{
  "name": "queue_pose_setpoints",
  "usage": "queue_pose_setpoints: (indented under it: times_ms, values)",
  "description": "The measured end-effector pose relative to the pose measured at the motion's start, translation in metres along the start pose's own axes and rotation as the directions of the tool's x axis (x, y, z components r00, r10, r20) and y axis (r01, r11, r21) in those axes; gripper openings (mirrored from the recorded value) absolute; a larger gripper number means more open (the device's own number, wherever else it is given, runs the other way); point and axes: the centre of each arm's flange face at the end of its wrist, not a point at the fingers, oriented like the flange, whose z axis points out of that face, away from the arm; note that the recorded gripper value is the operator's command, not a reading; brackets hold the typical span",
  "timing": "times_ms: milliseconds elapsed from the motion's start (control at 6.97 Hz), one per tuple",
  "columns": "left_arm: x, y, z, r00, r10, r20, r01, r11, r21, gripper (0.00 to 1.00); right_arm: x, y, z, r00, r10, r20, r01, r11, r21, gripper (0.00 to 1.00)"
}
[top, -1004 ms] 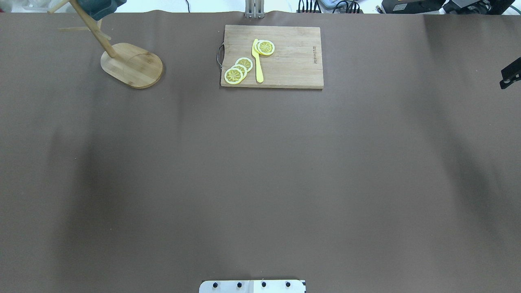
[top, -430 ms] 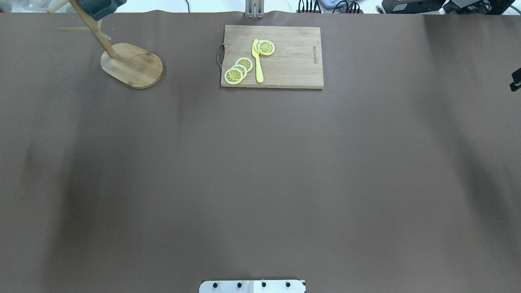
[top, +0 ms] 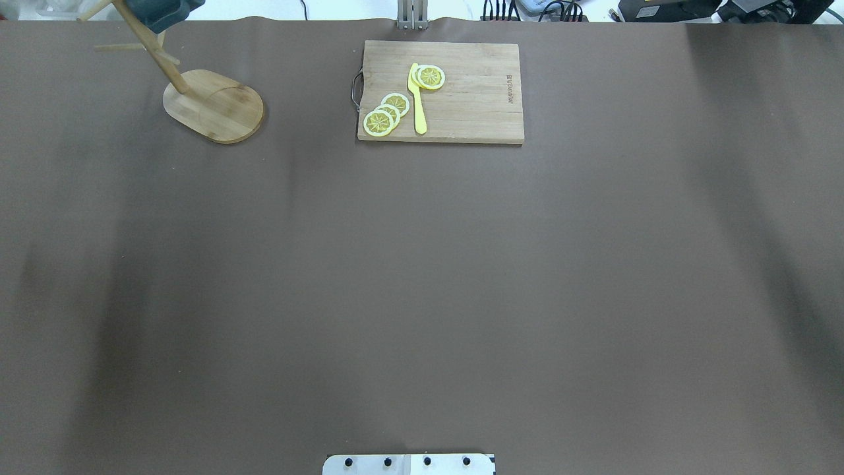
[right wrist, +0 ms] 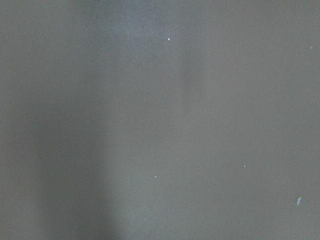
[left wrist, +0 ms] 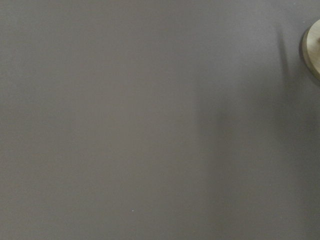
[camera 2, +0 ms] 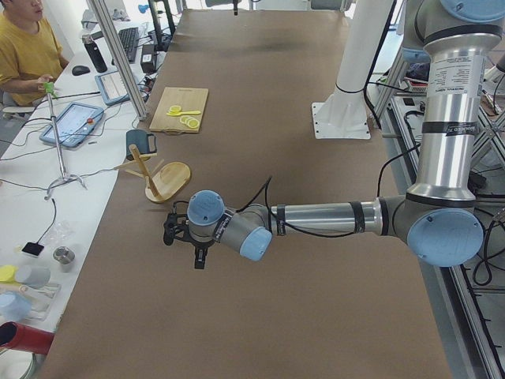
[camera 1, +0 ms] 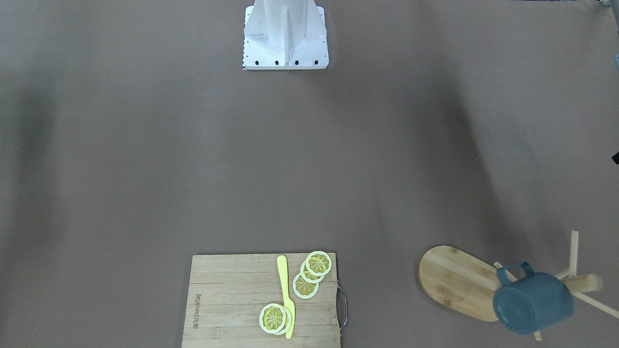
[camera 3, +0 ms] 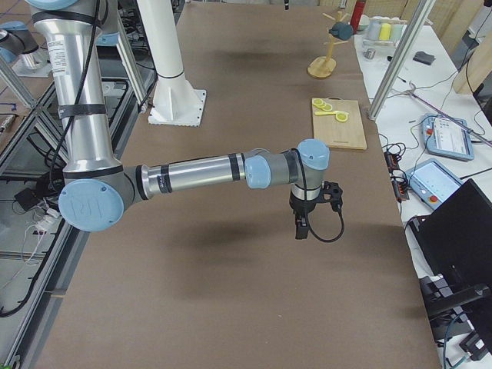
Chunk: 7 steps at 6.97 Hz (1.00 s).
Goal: Hang cup on storage rack
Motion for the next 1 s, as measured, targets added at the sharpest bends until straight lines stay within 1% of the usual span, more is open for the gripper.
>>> queue_pose_setpoints:
  times_ms: [287,430,574,717,1004]
  values:
    - [0.019,0.000,-0.010,0.999,-0.031,0.028,0.032,0.999,-0.038,0.98,0.016,0.007,0.019,1.000,-0.005,0.004,0.005,1.000,0.007,1.00]
    - [0.028,0.002,-0.014,0.999,-0.035,0.039,0.037,0.998,-0.058,0.98,0.023,0.011,0.028,1.000,-0.008,0.013,0.008,1.000,0.010,1.00]
    - [0.030,0.007,-0.014,0.999,-0.023,0.046,0.027,0.997,-0.073,0.98,0.029,0.016,0.035,0.999,-0.008,0.035,0.008,1.000,0.007,1.00]
    - [0.027,0.012,-0.010,0.998,-0.015,0.060,0.020,0.996,-0.084,0.98,0.036,0.025,0.038,0.998,0.001,0.056,-0.001,1.000,0.003,1.00]
    - [0.009,0.028,-0.003,0.993,-0.019,0.116,0.030,0.995,-0.093,0.98,0.049,0.035,0.033,0.996,0.013,0.083,-0.014,1.000,0.008,1.00]
